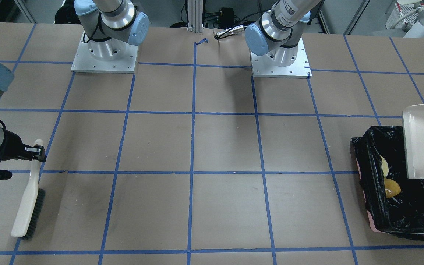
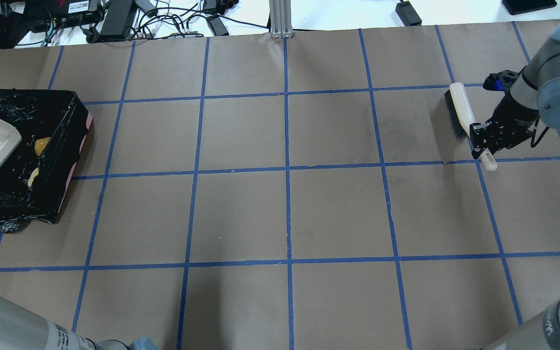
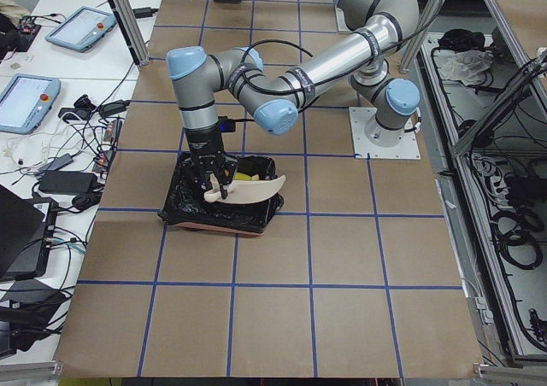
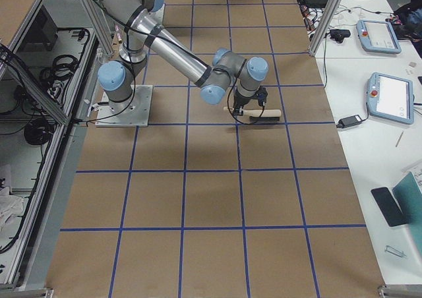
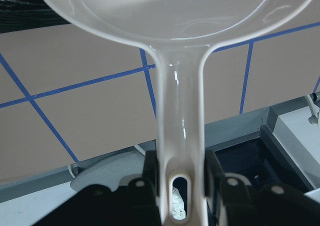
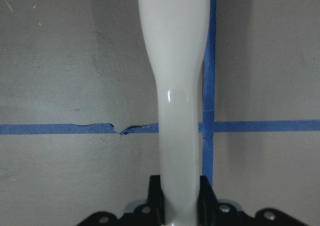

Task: Sweep and dump trash into bin

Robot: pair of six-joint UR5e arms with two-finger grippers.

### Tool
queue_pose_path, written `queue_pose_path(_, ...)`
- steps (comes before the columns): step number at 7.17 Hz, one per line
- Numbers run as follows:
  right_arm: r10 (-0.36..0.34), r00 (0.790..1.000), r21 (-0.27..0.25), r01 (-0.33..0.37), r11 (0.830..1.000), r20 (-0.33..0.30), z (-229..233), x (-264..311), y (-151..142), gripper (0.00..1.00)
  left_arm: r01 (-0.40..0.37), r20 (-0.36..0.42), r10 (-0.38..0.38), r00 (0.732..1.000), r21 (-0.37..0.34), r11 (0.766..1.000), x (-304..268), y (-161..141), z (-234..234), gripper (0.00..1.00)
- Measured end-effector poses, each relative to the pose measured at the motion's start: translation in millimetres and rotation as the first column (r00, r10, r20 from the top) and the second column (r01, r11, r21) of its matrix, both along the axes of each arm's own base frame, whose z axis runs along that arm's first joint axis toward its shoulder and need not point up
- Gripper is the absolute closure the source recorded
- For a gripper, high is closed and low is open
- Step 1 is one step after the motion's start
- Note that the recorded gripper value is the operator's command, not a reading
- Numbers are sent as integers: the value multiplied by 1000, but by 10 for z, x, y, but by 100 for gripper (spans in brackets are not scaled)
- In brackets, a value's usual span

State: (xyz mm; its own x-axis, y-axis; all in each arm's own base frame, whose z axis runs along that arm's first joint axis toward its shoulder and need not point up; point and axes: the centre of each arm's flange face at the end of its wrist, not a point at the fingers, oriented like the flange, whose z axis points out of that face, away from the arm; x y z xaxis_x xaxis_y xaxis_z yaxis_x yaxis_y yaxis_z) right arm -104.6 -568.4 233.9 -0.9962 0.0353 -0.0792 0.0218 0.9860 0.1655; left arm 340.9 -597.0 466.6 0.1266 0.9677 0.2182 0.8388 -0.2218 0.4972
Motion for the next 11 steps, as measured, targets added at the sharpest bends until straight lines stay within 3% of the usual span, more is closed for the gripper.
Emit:
queue_pose_path(1,-2,1000,1,2,1000,0,-7,0,-1,63,7,-27,-8,1000,-26,1000,-23,-9,8,100)
queue_pose_path(4,-9,1000,1,9,1000,-1,-9,-1,-3,37,18,-244,-50,968,-132,991,-224,-18,15,100)
queue_pose_path(5,-11,1000,1,11,1000,-2,-7,-1,-2,25,2,-327,-55,943,-161,987,-357,-16,34,100)
queue_pose_path(6,-12,1000,0,12,1000,-6,10,-3,-1,6,-26,-397,-51,916,-186,982,-547,-58,44,100)
queue_pose_path(7,-12,1000,-8,12,1000,-14,61,-9,-3,0,-49,-443,-47,895,-204,978,-835,-168,33,100)
queue_pose_path(8,-12,1000,-27,11,1000,-24,179,-10,0,0,-75,-470,-32,882,-206,976,-1189,-314,-21,100)
queue_pose_path(11,-17,999,-93,12,996,-51,809,59,136,0,-162,-526,73,847,-124,979,-1992,-666,-688,100)
